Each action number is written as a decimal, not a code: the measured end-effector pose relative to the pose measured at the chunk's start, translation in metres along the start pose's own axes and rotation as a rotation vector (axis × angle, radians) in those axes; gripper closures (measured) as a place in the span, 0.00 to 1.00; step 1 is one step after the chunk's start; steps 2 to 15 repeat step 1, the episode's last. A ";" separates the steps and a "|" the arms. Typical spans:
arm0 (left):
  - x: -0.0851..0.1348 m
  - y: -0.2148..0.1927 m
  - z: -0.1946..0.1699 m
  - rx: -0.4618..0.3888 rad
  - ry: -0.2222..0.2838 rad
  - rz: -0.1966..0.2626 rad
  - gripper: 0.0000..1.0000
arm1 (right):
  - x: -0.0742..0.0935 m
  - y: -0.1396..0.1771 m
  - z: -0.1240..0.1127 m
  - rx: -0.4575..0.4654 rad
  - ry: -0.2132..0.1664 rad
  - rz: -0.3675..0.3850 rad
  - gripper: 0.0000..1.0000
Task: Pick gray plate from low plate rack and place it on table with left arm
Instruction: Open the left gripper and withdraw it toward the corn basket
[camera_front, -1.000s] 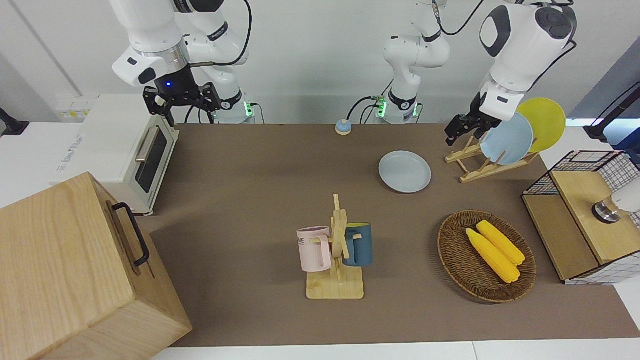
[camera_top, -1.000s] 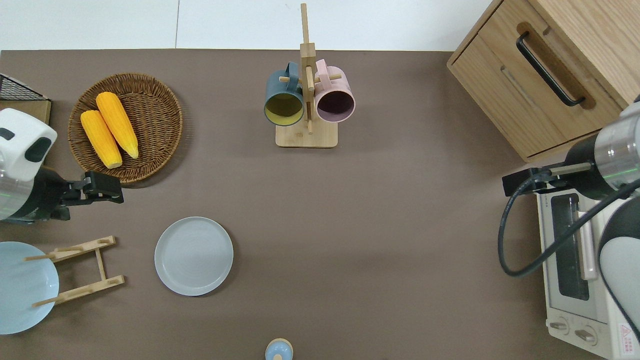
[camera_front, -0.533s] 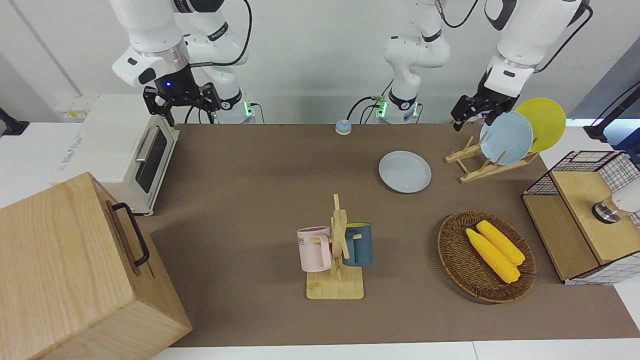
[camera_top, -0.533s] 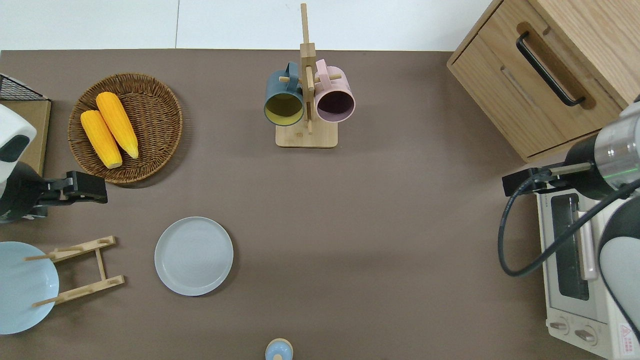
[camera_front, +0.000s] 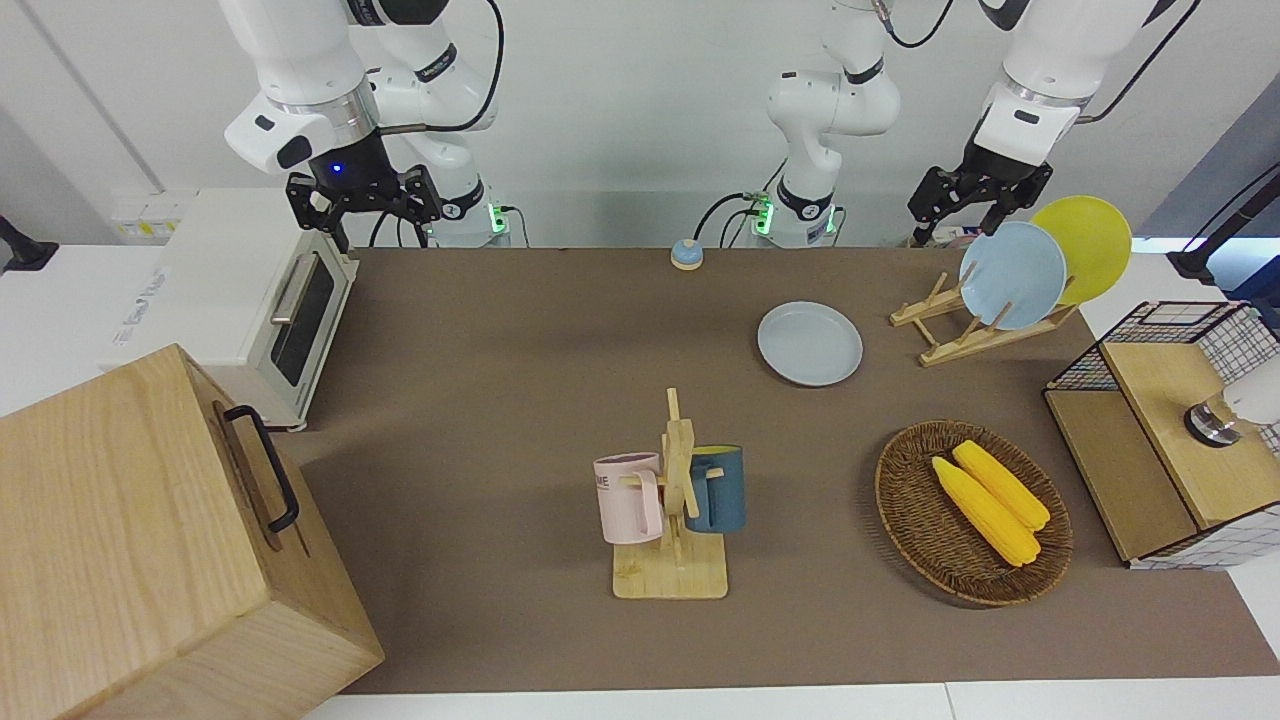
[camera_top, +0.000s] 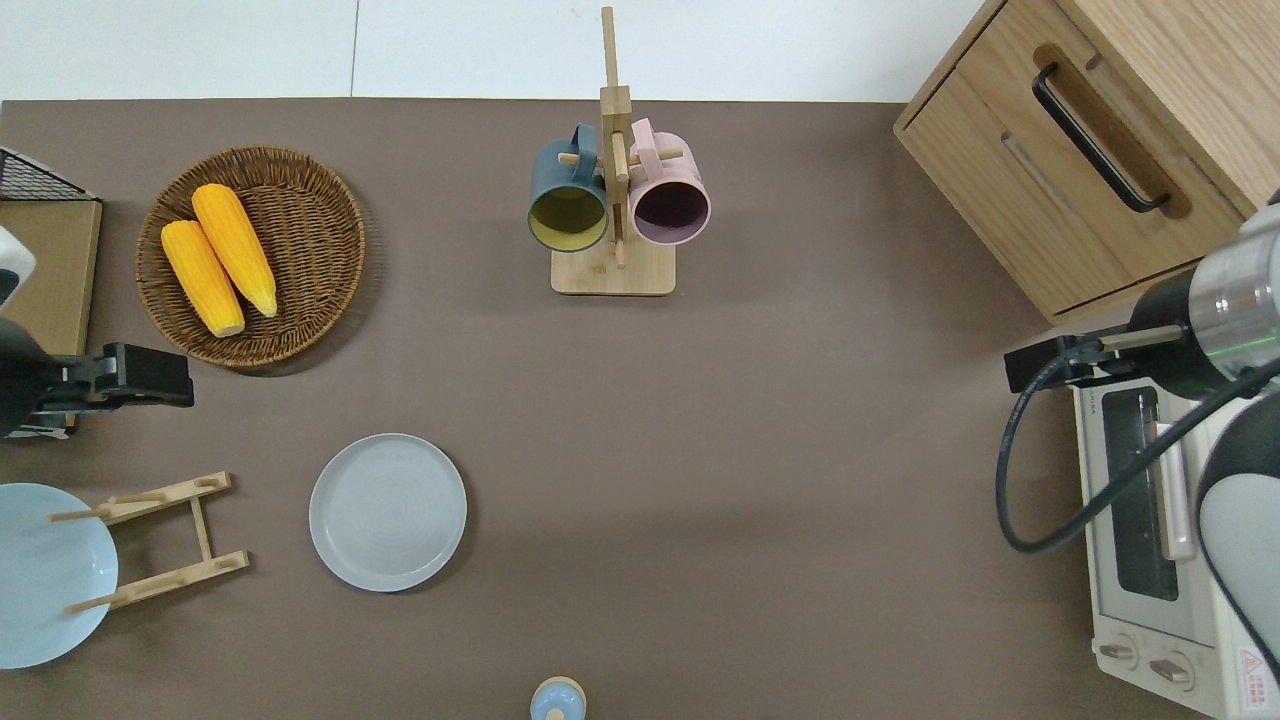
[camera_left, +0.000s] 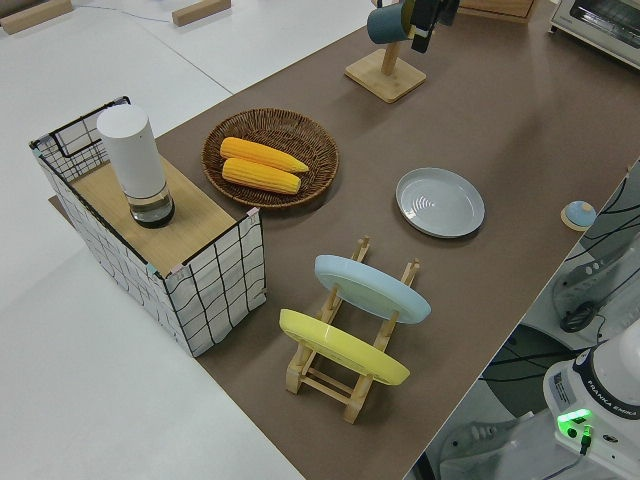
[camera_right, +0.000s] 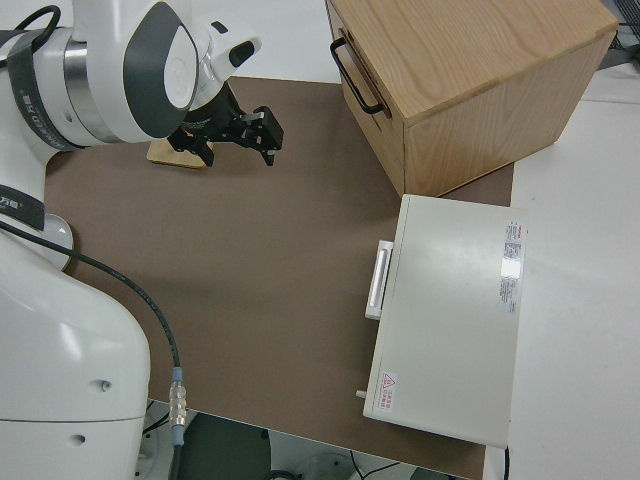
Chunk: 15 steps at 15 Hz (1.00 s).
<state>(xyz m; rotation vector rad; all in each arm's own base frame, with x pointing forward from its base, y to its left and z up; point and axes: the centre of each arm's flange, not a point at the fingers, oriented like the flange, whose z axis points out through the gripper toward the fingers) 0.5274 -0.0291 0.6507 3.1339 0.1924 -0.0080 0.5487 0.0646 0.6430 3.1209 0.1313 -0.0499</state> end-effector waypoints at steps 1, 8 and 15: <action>0.000 0.001 0.000 0.000 0.000 0.003 0.00 | 0.000 0.000 0.000 0.000 0.000 0.000 0.01; 0.000 0.001 0.000 0.000 0.000 0.003 0.00 | 0.000 0.000 0.000 0.000 0.000 0.000 0.01; 0.000 0.001 0.000 0.000 0.000 0.003 0.00 | 0.000 0.000 0.000 0.000 0.000 0.000 0.01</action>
